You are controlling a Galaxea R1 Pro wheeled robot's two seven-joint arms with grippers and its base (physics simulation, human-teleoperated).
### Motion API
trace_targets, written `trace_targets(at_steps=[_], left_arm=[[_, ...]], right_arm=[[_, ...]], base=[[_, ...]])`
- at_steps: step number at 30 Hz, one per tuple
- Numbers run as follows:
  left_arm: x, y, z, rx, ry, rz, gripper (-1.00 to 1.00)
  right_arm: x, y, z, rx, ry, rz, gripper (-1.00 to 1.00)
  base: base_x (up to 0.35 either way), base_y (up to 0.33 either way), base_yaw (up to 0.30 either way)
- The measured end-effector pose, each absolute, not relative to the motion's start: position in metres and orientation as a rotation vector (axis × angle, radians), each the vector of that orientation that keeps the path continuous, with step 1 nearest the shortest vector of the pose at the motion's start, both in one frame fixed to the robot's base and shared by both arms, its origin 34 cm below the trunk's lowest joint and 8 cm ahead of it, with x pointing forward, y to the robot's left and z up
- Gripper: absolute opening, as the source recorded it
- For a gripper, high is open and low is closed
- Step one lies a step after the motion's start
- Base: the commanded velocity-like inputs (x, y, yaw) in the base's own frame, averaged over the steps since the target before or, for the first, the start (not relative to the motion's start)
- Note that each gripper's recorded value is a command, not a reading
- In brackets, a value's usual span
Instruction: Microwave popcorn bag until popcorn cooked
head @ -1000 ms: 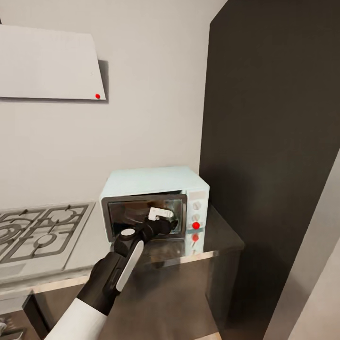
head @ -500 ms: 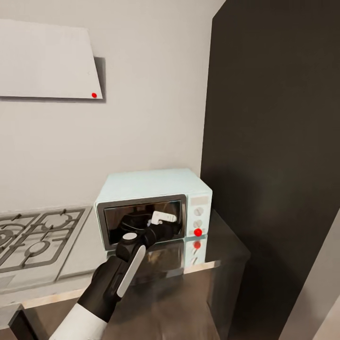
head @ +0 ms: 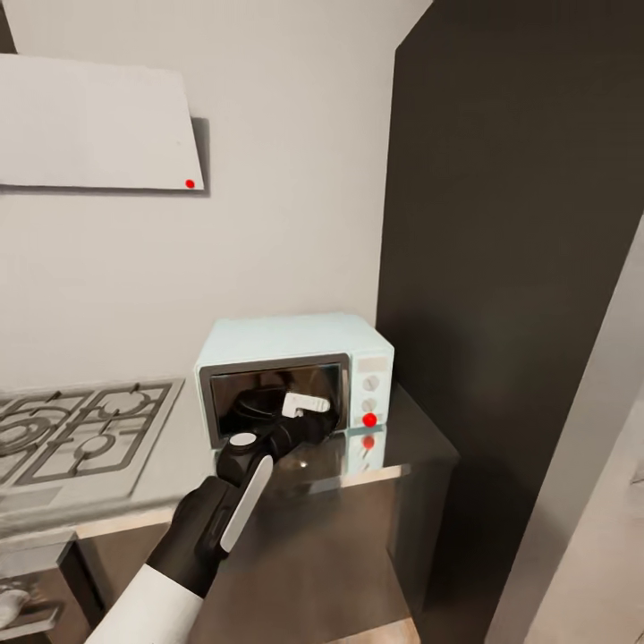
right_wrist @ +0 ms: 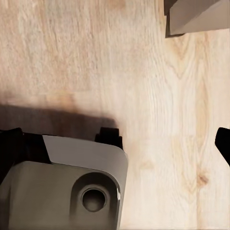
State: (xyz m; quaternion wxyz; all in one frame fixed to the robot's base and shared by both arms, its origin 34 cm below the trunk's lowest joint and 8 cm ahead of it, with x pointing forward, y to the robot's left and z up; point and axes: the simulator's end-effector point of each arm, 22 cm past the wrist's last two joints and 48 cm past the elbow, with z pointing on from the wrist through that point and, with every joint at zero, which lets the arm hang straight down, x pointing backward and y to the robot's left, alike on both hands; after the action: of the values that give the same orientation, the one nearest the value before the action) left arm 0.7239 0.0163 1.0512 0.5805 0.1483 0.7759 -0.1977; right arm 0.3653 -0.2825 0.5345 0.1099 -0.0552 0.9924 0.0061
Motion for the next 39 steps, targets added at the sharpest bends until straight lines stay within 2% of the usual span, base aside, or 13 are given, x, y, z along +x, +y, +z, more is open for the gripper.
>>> trace_targets(at_steps=[13, 21, 25, 28, 31, 33, 39], left_arm=[[0.723, 0.012, 1.005, 0.345, 1.916, -0.467, 1.00], [0.704, 0.026, 0.858, 0.319, 2.166, -0.427, 1.00], [0.642, 0.058, 0.734, 0.287, 2.434, -0.378, 1.00], [0.557, 0.098, 0.643, 0.125, 2.682, -0.360, 1.00], [0.531, 0.127, 0.618, -0.066, 2.688, -0.354, 1.00], [0.453, 0.153, 0.573, -0.182, 2.767, -0.323, 1.00], [0.336, 0.201, 0.527, -0.382, 2.861, -0.241, 1.00]], right_arm=[[0.365, -0.280, 0.534, -0.164, 2.917, 0.022, 1.00], [0.365, -0.279, 0.535, -0.164, 2.917, 0.023, 1.00], [0.365, -0.278, 0.534, -0.165, 2.917, 0.026, 1.00], [0.365, -0.277, 0.535, -0.165, 2.916, 0.027, 1.00], [0.365, -0.279, 0.535, -0.164, 2.915, 0.023, 1.00], [0.366, -0.278, 0.535, -0.165, 2.914, 0.024, 1.00], [0.366, -0.279, 0.535, -0.164, 2.914, 0.023, 1.00]], base=[[-0.345, 0.000, 0.000], [-0.204, 0.000, 0.000], [-0.004, 0.000, 0.000], [0.000, 0.000, 0.000], [0.000, 0.000, 0.000], [0.000, 0.000, 0.000], [0.000, 0.000, 0.000]])
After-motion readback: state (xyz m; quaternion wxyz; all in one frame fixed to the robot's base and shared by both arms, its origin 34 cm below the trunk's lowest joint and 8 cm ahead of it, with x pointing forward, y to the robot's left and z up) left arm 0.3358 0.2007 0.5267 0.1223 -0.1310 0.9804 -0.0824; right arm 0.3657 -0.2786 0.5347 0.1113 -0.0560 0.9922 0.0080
